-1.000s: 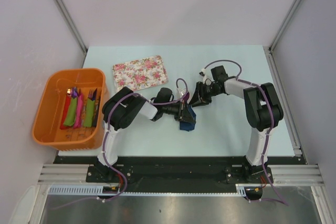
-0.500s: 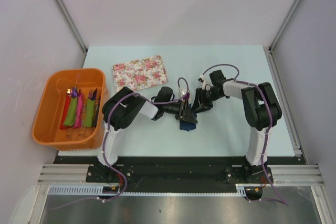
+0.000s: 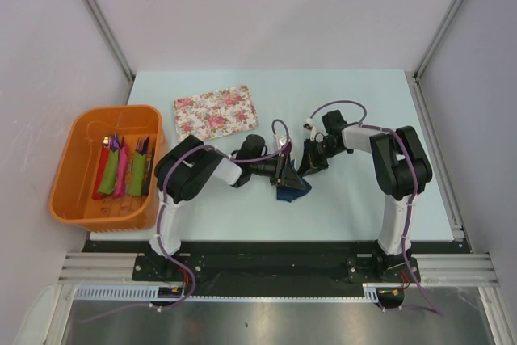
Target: Place the utensils on the paper napkin and roll it up
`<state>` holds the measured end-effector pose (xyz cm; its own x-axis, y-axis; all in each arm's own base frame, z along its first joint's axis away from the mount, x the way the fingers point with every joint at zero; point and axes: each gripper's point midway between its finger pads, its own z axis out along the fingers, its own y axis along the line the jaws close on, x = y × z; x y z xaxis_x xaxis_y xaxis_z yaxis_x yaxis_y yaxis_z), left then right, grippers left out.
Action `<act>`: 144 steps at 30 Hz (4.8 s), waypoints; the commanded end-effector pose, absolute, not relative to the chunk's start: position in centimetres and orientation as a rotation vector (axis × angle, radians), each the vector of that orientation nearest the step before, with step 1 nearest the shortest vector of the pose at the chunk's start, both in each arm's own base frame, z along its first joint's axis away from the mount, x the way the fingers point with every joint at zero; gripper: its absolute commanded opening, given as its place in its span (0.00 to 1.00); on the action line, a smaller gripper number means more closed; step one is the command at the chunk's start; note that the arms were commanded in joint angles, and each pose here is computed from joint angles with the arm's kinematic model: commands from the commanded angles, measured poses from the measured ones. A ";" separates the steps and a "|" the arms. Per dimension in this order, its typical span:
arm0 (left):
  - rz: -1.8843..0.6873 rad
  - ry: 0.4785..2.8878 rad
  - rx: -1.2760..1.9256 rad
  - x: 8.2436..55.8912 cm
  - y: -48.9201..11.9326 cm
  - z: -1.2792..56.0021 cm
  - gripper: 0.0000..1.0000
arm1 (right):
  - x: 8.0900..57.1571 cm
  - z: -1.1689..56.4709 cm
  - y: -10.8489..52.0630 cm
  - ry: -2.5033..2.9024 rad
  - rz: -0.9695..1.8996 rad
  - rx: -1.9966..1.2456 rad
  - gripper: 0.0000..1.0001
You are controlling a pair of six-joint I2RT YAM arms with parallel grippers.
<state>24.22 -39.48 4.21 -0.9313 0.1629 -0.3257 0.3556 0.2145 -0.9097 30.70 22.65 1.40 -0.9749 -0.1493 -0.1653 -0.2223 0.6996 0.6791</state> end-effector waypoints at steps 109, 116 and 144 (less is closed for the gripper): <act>-1.129 1.453 0.896 21.9 -22.0 29.8 0.98 | 25.5 31.0 27.7 1.783 1.041 -1.078 0.00; -1.236 1.353 1.054 17.9 -25.5 30.0 0.94 | 21.2 34.2 28.4 1.630 0.982 -1.167 0.00; -1.468 1.201 0.935 15.0 -29.8 32.5 0.82 | 15.8 38.6 30.7 1.418 0.932 -1.222 0.00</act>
<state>14.92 -29.56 32.07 -0.2323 -0.1833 -0.9552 0.9725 -0.0250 -0.2317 16.05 30.63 33.55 -0.0893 -0.3327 -0.9388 -0.9826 0.1836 0.0284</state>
